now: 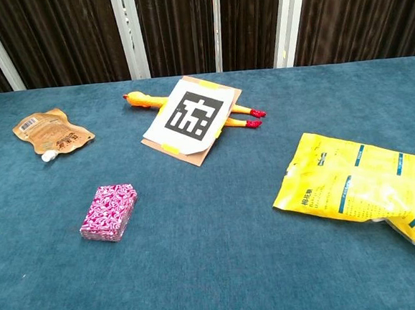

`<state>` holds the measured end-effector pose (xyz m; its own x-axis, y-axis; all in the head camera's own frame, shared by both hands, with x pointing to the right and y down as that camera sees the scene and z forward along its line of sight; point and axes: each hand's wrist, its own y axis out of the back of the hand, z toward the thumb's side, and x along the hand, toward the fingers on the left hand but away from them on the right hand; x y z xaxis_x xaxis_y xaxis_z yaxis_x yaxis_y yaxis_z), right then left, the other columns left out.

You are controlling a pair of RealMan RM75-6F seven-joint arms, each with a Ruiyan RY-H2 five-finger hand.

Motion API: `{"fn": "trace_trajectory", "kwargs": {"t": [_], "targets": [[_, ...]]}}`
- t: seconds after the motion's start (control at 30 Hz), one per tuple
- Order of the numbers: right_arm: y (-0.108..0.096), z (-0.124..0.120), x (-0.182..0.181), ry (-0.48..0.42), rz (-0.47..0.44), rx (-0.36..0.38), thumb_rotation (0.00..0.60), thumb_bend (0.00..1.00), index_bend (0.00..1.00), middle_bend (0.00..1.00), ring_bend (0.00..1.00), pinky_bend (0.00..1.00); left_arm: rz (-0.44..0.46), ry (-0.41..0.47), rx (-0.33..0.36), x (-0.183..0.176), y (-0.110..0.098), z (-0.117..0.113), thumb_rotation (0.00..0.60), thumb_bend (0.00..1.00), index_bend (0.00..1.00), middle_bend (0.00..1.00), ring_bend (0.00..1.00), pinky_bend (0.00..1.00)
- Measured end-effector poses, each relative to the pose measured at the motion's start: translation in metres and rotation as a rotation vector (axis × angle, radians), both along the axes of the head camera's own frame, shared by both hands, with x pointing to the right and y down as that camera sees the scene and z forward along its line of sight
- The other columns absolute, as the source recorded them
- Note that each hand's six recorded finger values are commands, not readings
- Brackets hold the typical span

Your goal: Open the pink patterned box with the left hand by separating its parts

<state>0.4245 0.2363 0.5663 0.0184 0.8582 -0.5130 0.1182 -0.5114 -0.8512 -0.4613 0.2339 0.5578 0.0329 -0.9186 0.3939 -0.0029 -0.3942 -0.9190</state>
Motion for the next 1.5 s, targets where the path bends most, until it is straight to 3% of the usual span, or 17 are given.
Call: {"fn": "trace_trajectory", "kwargs": {"t": [0.43, 0.73, 1.17, 1.5], "targets": [[0.0, 0.0, -0.001, -0.004, -0.003, 0.002, 0.6, 0.36, 0.0, 0.0, 0.0, 0.02, 0.004, -0.003, -0.021, 0.001, 0.0, 0.003, 0.6, 0.1, 0.0, 0.0, 0.0, 0.0], [-0.001, 0.001, -0.001, -0.008, 0.003, -0.001, 0.6, 0.36, 0.0, 0.0, 0.0, 0.02, 0.047, -0.018, -0.097, 0.021, -0.008, 0.018, 0.6, 0.14, 0.0, 0.0, 0.0, 0.0], [-0.001, 0.0, -0.001, -0.017, 0.004, -0.004, 0.6, 0.36, 0.0, 0.0, 0.0, 0.02, 0.14, -0.082, -0.301, 0.091, -0.039, 0.073, 0.6, 0.18, 0.07, 0.0, 0.0, 0.0], [-0.001, 0.0, -0.001, -0.025, 0.006, -0.008, 0.6, 0.36, 0.0, 0.0, 0.0, 0.02, 0.201, -0.096, -0.408, 0.162, -0.052, 0.106, 0.6, 0.2, 0.09, 0.0, 0.0, 0.0]]}}
